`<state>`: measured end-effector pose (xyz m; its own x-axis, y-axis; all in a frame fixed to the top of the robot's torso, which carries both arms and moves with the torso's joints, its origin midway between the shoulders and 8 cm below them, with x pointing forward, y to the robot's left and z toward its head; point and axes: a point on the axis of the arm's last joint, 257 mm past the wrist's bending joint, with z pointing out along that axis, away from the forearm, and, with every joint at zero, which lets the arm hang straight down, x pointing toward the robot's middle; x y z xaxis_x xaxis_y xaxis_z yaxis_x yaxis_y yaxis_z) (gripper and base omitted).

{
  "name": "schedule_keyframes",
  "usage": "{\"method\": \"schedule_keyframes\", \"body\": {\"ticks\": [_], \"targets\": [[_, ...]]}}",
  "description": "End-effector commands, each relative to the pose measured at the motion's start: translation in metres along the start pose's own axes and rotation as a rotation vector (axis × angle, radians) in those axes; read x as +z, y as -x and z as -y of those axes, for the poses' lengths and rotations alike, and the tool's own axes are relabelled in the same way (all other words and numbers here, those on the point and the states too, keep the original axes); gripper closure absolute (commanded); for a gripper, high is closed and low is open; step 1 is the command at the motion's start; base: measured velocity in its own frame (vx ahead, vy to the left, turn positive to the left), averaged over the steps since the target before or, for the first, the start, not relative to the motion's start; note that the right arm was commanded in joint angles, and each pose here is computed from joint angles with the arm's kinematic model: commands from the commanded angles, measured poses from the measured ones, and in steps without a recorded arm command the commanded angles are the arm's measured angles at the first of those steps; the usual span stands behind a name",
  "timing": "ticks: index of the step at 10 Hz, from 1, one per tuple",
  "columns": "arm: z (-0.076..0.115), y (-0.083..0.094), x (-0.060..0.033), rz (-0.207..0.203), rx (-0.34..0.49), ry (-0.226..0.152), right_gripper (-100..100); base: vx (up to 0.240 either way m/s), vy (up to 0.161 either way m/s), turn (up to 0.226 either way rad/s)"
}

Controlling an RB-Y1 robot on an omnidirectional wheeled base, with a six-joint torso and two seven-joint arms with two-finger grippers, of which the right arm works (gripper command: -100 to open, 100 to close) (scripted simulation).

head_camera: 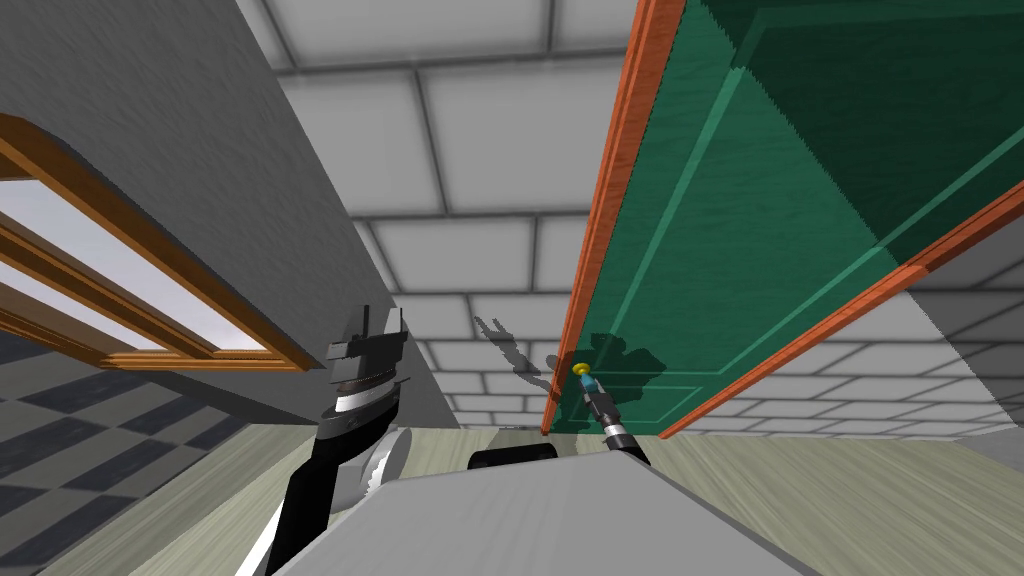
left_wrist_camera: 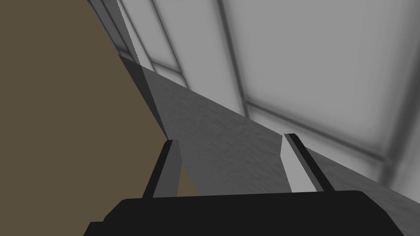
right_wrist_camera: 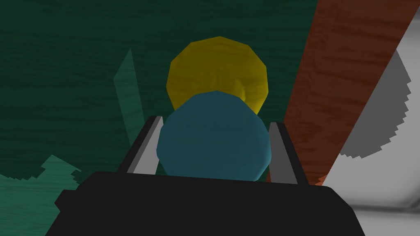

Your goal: Pull the door open

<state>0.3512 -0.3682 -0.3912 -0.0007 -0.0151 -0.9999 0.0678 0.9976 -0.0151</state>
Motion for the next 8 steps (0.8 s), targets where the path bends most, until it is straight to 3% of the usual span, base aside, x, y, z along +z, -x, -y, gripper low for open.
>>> {"method": "schedule_keyframes", "body": {"ticks": [1, 8], "targets": [[0.004, 0.002, -0.0002, 0.003, -0.004, -0.005, 100, 0.0, 0.0, 0.0], [0.049, -0.015, -0.0019, -0.056, 0.102, -0.172, 100, -0.028, 0.032, -0.01]]}}
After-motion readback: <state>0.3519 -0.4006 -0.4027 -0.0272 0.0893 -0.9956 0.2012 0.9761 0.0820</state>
